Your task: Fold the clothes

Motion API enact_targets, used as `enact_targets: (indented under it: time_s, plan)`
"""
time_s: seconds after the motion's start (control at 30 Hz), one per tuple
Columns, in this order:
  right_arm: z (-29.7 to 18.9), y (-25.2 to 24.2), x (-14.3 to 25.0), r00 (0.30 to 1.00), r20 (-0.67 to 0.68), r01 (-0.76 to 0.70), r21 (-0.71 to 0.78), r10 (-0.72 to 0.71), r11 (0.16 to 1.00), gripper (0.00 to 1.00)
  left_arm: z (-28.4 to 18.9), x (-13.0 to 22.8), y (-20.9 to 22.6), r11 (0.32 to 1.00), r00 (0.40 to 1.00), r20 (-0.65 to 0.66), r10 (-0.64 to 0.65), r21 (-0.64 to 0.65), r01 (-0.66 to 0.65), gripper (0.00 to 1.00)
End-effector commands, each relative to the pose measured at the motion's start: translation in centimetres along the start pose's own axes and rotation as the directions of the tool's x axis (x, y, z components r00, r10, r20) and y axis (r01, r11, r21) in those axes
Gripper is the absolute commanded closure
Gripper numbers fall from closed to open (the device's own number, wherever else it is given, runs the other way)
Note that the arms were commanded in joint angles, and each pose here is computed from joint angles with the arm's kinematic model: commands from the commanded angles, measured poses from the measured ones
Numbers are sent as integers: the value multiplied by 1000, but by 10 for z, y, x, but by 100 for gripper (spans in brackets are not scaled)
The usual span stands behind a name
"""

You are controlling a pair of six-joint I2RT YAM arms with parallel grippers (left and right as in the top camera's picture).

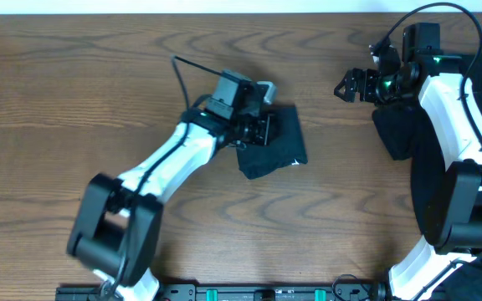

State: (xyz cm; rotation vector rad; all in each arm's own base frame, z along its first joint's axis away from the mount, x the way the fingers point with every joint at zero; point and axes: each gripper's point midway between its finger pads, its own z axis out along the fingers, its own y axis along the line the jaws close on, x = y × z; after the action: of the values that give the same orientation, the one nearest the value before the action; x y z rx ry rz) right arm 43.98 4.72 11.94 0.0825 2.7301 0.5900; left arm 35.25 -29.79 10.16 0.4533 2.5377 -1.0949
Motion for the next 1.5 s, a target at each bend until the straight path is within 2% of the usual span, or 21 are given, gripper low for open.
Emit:
enact_targets:
  time_s: [0.0,0.13,0.27,0.4,0.5,0.6,0.67,0.8,0.93,1.03,1.23,1.33,1.47]
  plan:
    - [-7,0,-6,1000,22,21,6,-21,1000,1,16,15,-12,989,998,-68,11,146,-1,92]
    - [-7,0,-6,1000,22,21,6,-21,1000,1,35,28,3,987,993,-118,-23,154,41,92]
    - [-7,0,-6,1000,22,21,6,-21,1000,1,50,47,8,972,980,-193,-51,216,93,92]
    - [-7,0,-6,1000,22,21,6,-21,1000,1,69,66,27,964,962,-250,-114,204,167,92]
    - [-7,0,-6,1000,22,22,6,-22,1000,1,74,66,38,947,941,-261,-216,177,266,92]
    - [-7,0,-6,1000,22,21,6,-21,1000,1,72,62,43,941,935,-254,-247,169,294,92]
    - [-7,0,-6,1000,22,21,6,-21,1000,1,70,60,41,941,937,-250,-242,174,289,92]
    - [-7,0,-6,1000,22,22,6,-22,1000,1,52,31,3,926,969,-200,-147,316,205,92]
    - [-7,0,-6,1000,22,21,6,-21,1000,1,23,-20,-34,920,999,-34,-31,390,42,90]
    - [-7,0,-6,1000,22,21,6,-21,1000,1,2,-46,-50,913,996,82,30,404,-61,90]
    - [-7,0,-6,1000,22,21,6,-21,1000,1,1,-71,-12,974,980,201,5,221,-51,90]
    - [-7,0,-6,1000,22,21,6,-21,1000,1,9,-69,7,983,978,204,39,168,-74,90]
    - [-7,0,-6,1000,22,21,6,-21,1000,1,24,-60,37,990,985,172,2,140,-27,90]
